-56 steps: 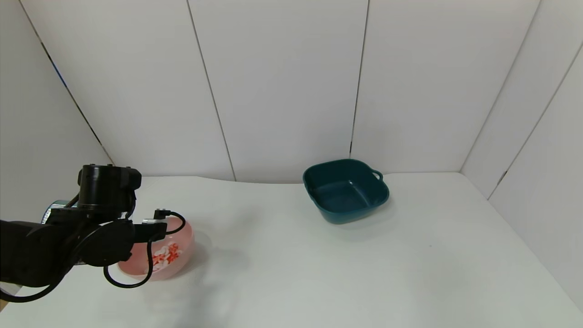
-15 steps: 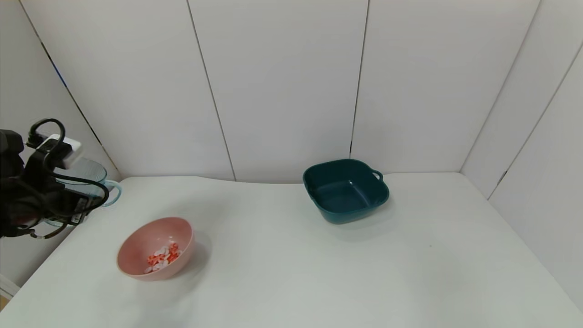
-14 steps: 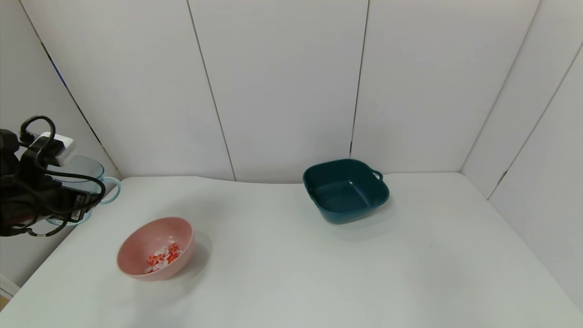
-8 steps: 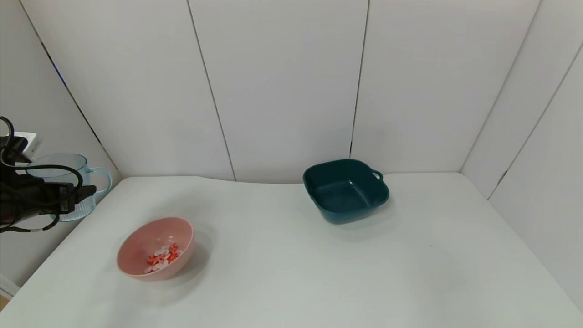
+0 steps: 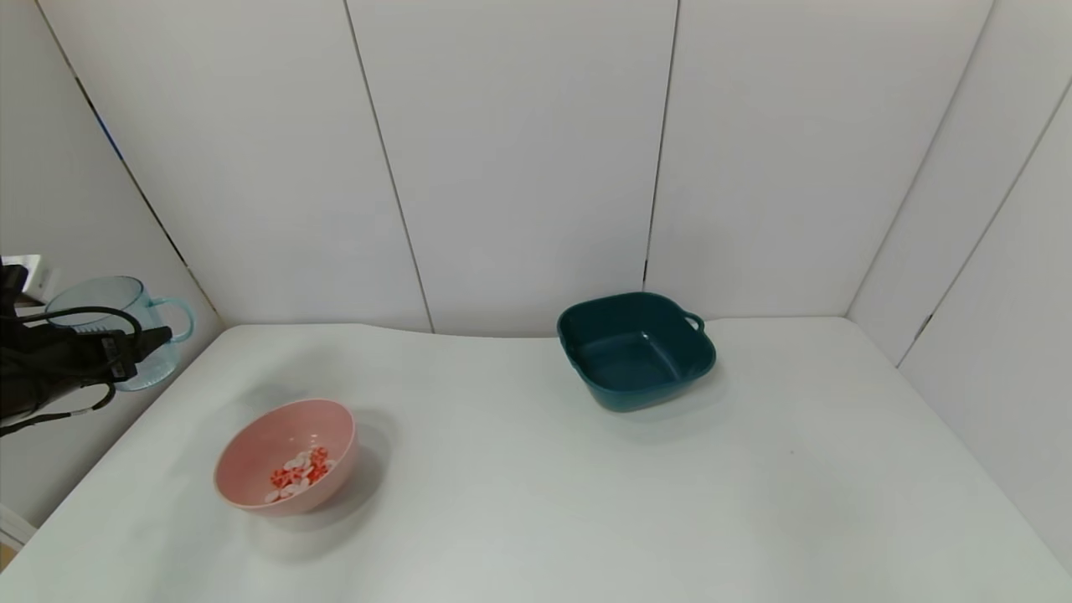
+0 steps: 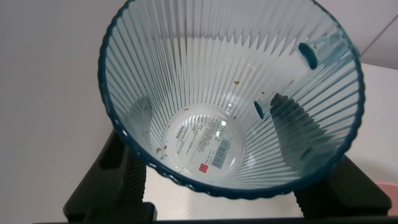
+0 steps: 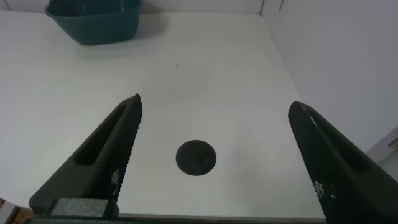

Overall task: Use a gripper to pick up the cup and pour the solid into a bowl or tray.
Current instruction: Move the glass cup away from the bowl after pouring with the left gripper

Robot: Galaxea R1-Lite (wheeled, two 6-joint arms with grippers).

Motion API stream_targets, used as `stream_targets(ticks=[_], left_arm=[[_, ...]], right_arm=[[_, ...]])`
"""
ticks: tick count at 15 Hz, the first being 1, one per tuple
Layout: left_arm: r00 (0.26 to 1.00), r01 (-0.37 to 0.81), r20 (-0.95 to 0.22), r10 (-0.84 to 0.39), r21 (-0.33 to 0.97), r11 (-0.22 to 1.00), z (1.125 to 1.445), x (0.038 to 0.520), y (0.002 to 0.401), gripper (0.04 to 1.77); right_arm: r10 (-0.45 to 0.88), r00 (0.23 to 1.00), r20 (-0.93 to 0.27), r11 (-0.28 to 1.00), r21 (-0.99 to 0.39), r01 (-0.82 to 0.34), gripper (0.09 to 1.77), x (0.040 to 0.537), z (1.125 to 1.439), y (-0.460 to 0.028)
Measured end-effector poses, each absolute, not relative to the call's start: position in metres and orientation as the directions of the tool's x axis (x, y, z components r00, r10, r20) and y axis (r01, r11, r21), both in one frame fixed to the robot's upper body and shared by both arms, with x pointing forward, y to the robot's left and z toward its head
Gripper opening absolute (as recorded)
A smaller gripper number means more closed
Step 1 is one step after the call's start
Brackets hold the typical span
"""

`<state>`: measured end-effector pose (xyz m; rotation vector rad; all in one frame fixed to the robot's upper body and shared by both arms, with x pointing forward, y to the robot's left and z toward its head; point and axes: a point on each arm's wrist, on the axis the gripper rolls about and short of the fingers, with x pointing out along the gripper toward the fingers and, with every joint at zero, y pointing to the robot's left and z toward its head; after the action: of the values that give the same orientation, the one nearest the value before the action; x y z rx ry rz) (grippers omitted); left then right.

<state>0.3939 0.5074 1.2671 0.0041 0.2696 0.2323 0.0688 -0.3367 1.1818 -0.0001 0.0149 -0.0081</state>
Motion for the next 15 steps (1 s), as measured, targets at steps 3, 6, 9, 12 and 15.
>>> stream_targets(ticks=[3,6,9,12,15], left_arm=[[0.937,-0.228,-0.27,0.224,0.018,0.974,1.258,0.407,0.52,1.28],[0.935,-0.224,-0.28,0.219,0.013,0.974,1.244,0.421,0.529,1.28],[0.946,-0.191,-0.265,0.187,0.008,0.981,1.229,0.434,0.534,1.28],[0.95,-0.141,-0.283,0.134,-0.007,0.99,1.214,0.449,0.531,1.28],[0.95,-0.095,-0.301,0.084,-0.023,0.995,1.2,0.459,0.527,1.28]], right_arm=[[-0.008,1.0,-0.015,1.0,0.0,0.008,1.71,0.069,1.182,-0.337],[-0.008,1.0,-0.016,1.0,0.0,0.008,1.71,0.069,1.182,-0.337],[-0.008,1.0,-0.016,1.0,0.0,0.008,1.71,0.069,1.182,-0.337],[-0.008,1.0,-0.017,1.0,0.0,0.008,1.71,0.069,1.182,-0.337],[-0.009,1.0,-0.017,1.0,0.0,0.009,1.71,0.069,1.182,-0.337]])
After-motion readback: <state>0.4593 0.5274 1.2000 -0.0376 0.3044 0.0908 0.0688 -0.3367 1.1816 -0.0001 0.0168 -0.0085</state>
